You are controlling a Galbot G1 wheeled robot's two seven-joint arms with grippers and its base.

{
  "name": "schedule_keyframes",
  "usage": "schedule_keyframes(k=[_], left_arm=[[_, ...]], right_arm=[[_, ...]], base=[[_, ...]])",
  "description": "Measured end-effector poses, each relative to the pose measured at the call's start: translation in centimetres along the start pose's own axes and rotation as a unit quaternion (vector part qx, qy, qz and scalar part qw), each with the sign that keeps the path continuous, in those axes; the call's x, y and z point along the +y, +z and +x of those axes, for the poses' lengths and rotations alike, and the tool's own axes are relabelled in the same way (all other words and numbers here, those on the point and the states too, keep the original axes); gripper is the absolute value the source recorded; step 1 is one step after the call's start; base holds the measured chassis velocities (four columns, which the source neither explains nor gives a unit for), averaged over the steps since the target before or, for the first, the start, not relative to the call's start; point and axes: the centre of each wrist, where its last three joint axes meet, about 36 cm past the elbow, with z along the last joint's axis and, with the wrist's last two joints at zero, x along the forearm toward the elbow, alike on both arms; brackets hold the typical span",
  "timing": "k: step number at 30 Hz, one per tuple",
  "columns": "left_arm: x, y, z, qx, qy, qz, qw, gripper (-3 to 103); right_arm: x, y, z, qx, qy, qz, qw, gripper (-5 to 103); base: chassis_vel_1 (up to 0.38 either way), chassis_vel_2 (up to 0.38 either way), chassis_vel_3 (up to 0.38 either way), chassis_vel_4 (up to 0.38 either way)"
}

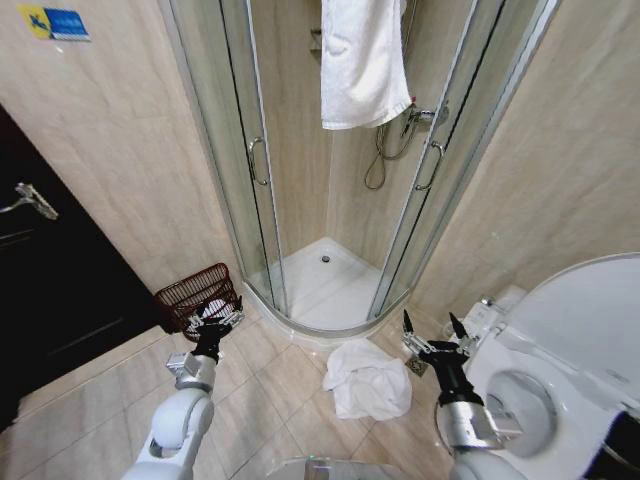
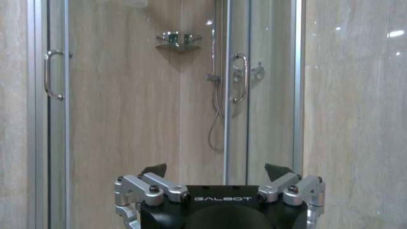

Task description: Discard the used towel into the hamper.

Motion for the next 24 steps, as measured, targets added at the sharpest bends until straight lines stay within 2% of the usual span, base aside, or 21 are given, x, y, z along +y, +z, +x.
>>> schedule_keyframes(k=[24], left_arm=[[0.8,0.1,0.1,0.001,-0.002,0.003,1.0,100]], right_arm=[[-1.8,-0.7,1.0,-0.006,0.007,0.005,1.0,100]], base=[[0.0,0.0,0.0,0.0]])
